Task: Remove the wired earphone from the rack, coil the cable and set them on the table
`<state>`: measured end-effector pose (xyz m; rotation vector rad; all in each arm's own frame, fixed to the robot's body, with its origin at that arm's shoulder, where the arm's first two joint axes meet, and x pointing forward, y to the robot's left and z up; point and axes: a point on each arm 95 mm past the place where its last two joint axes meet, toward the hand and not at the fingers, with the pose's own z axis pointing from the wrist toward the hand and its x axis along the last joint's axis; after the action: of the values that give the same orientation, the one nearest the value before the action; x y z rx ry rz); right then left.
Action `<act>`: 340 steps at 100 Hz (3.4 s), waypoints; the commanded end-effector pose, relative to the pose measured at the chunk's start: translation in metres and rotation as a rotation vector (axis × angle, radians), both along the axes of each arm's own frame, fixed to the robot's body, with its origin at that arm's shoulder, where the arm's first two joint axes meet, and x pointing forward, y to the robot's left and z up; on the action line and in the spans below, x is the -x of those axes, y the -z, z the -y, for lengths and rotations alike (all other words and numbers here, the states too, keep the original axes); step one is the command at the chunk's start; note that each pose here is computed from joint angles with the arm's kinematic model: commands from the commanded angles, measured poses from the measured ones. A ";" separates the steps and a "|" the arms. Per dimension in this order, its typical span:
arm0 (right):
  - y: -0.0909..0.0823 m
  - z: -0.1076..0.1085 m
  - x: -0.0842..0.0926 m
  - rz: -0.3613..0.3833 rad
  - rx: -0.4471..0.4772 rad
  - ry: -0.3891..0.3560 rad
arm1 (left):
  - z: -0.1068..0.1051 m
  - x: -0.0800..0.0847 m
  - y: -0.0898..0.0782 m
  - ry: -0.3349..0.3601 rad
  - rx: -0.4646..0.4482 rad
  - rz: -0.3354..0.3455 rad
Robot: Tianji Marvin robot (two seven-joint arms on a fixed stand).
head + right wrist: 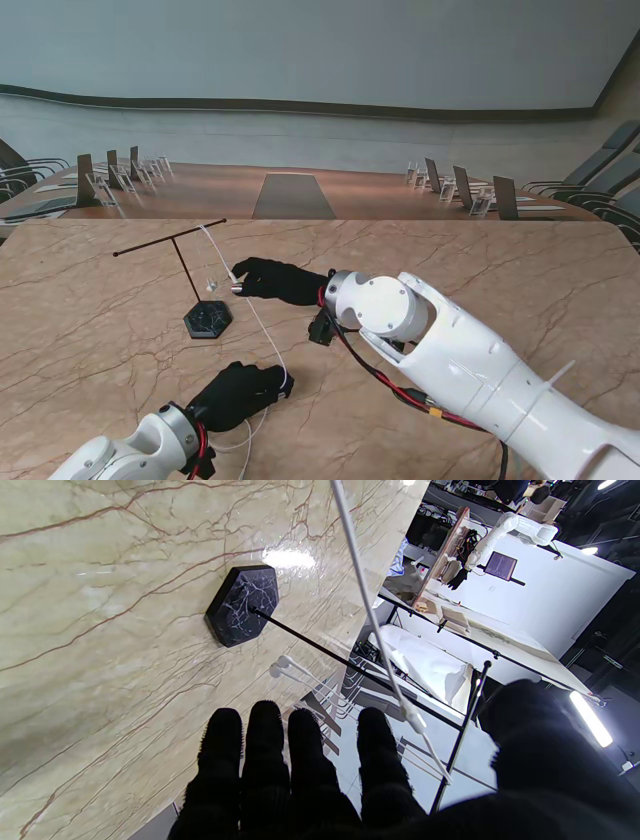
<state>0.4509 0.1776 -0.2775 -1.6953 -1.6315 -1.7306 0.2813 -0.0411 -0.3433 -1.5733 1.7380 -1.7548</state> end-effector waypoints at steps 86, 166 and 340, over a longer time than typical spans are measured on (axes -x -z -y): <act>-0.005 -0.015 0.000 0.020 -0.033 -0.046 | -0.001 0.006 0.001 -0.013 -0.017 -0.029; 0.006 -0.010 0.006 0.072 -0.037 -0.045 | -0.022 0.003 0.001 -0.090 0.019 -0.001; 0.026 0.021 0.062 0.063 0.024 -0.091 | -0.059 -0.051 -0.018 -0.294 0.368 0.044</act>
<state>0.3948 0.1541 -0.3014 -1.5710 -1.7329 -1.7606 0.3316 0.0192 -0.3249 -1.8069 1.1372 -2.0043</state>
